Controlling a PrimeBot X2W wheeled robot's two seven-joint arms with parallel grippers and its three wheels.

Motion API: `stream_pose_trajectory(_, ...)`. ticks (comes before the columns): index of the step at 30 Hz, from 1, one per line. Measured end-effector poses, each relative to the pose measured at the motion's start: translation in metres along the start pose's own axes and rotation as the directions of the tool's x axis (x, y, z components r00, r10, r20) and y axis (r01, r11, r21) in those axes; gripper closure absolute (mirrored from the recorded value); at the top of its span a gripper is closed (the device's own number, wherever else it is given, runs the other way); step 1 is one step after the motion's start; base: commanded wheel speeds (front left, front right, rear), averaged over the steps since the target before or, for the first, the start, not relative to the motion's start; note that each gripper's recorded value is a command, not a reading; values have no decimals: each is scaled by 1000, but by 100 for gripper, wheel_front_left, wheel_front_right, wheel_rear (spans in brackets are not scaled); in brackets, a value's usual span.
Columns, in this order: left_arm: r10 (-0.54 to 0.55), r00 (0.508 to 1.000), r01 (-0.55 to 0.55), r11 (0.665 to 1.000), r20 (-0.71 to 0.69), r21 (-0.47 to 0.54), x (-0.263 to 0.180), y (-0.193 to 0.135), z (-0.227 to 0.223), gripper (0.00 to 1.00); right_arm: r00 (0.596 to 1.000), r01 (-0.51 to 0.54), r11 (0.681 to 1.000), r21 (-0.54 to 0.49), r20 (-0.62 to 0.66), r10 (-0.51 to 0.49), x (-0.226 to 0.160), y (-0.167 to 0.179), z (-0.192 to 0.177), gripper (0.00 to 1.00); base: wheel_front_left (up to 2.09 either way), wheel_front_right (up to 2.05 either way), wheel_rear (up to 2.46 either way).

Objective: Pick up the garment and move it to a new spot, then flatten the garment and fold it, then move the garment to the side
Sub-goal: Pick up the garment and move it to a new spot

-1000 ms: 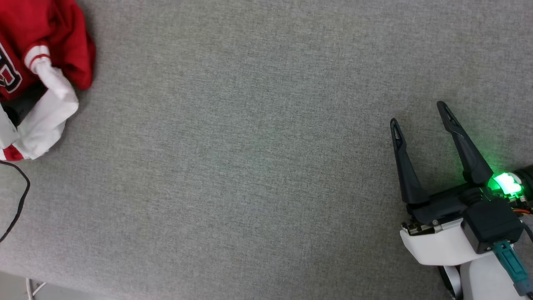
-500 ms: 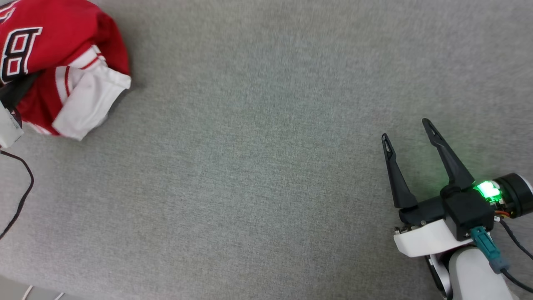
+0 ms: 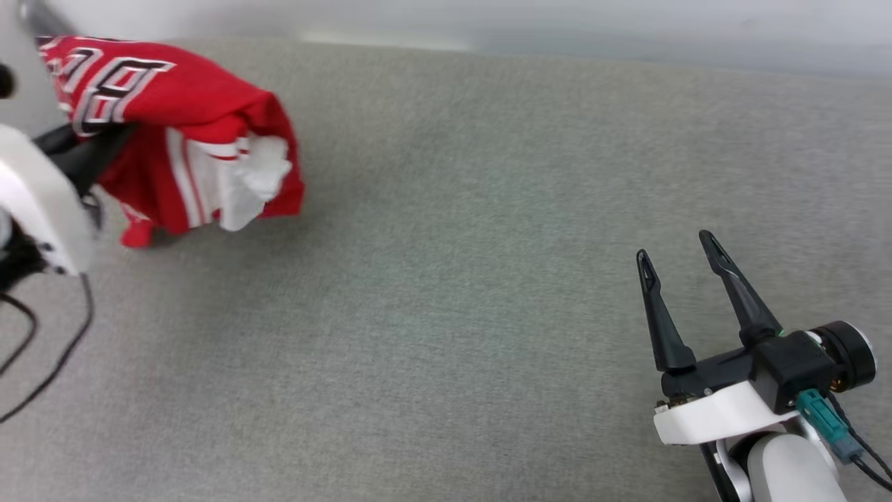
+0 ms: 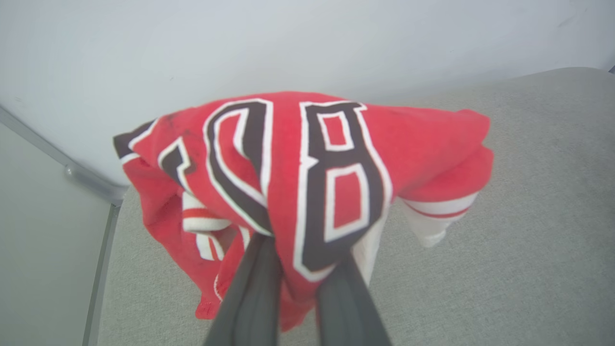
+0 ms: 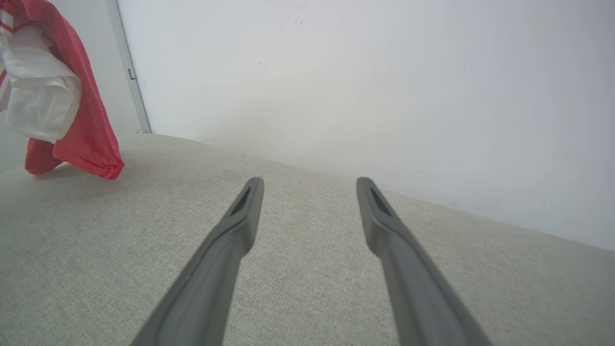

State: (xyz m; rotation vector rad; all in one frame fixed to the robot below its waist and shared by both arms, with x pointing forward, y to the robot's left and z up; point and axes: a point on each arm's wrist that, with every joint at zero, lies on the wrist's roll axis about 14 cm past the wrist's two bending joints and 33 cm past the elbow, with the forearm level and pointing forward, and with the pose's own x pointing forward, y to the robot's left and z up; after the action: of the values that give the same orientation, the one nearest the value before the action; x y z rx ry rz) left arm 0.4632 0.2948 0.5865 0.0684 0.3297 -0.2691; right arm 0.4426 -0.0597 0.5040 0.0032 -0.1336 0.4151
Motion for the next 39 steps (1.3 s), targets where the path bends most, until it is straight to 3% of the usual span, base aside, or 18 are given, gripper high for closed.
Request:
stream_pose_trajectory(5, -122, 991, 122, 993, 54, 8, 24, -66, 17, 100, 998, 63, 998, -15, 24, -63, -17, -18, 17, 0, 0, 0, 0)
stream_pose_trajectory(12, -304, 944, 310, 951, 131, -24, 53, -170, 32, 100, 982, 186, 981, -48, 54, -183, -40, -56, 34, 0, 0, 0, 0)
stream_pose_trajectory(13, -351, 929, 360, 931, 120, -65, 67, -207, 18, 100, 969, 245, 968, -57, 59, -242, -51, -74, 37, 0, 0, 0, 0)
stream_pose_trajectory(15, -405, 912, 409, 908, 62, -94, 75, -238, -7, 100, 960, 277, 959, -66, 63, -273, -57, -85, 40, 0, 0, 0, 0)
stream_pose_trajectory(19, -465, 880, 457, 885, -95, -91, 90, -279, -62, 100, 944, 327, 942, -80, 65, -322, -67, -101, 42, 0, 0, 0, 0)
stream_pose_trajectory(22, -515, 829, 511, 856, -218, -80, 93, -311, -106, 100, 935, 353, 932, -86, 50, -350, -73, -110, 37, 0, 0, 0, 0)
stream_pose_trajectory(23, -531, 812, 529, 845, -242, -78, 94, -321, -115, 80, 933, 359, 929, -87, 45, -357, -74, -112, 35, 0, 0, 0, 0)
stream_pose_trajectory(24, -550, 795, 549, 832, -257, -80, 94, -331, -121, 0, 931, 364, 927, -88, 41, -362, -75, -114, 34, 0, 0, 0, 0)
stream_pose_trajectory(27, -597, 751, 596, 797, -281, -99, 95, -357, -135, 0, 927, 374, 923, -93, 31, -373, -77, -118, 31, 0, 0, 0, 0)
stream_pose_trajectory(31, -626, 730, 630, 772, -274, -84, 93, -372, -139, 0, 926, 376, 922, -92, 22, -376, -78, -119, 28, 0, 0, 0, 0)
stream_pose_trajectory(35, -618, 755, 622, 780, -218, -58, 92, -370, -125, 0, 932, 363, 928, -87, 36, -362, -76, -113, 33, 0, 0, 0, 0)
stream_pose_trajectory(39, -584, 800, 586, 810, -134, -31, 87, -355, -102, 0, 938, 347, 934, -90, 52, -344, -77, -106, 40, 0, 0, 0, 0)
